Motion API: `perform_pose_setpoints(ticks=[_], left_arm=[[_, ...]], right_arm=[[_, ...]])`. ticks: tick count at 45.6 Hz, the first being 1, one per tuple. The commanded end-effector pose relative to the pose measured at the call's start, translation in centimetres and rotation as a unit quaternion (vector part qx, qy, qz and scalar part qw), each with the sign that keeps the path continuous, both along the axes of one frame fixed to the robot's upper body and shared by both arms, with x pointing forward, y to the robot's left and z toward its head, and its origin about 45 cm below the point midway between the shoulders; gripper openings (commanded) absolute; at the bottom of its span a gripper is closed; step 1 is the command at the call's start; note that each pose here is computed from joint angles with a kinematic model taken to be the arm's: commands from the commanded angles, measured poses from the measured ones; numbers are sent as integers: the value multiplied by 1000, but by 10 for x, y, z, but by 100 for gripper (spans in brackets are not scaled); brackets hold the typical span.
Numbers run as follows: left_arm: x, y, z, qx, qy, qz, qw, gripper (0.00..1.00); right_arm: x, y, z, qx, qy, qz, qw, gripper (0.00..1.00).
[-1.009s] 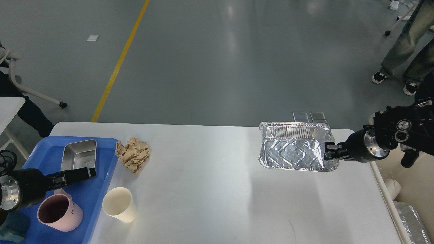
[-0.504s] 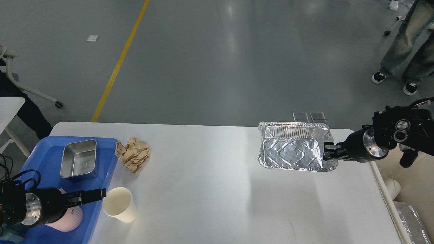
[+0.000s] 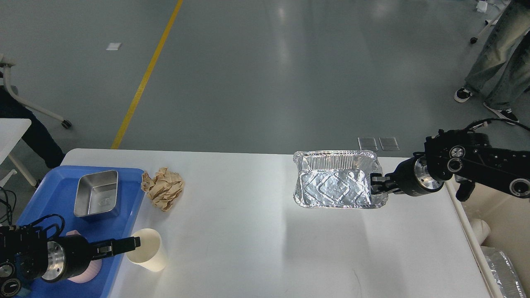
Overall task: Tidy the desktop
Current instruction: 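Grasp the white paper cup with the left gripper and lift it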
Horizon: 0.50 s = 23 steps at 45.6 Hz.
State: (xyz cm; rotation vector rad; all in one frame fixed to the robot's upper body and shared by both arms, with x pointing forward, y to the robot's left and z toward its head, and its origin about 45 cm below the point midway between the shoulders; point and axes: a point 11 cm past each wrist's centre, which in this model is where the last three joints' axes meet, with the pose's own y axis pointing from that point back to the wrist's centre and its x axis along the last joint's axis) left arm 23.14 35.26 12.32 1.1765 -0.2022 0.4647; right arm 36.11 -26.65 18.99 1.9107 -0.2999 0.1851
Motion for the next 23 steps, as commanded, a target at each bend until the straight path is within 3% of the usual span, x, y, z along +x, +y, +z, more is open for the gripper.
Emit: perform_pose_setpoints(ticks=[1,10,16,23], left_arm=[[-3,-3,-7,1,8,-4,1000,84],[-8,-8,-23,16,27,-23,999,59],[-9,-12,-27,16,32,-32,999,25],[-5,-16,-25,2,24,-39,999,6]], right_arm=[[1,3,0,3,-1,1,1000,0],[2,2,2,4,-3,-1,1000,0],[3,3,4,8,-6,-3,1000,0],[3,3,4,8,-6,-3,1000,0]])
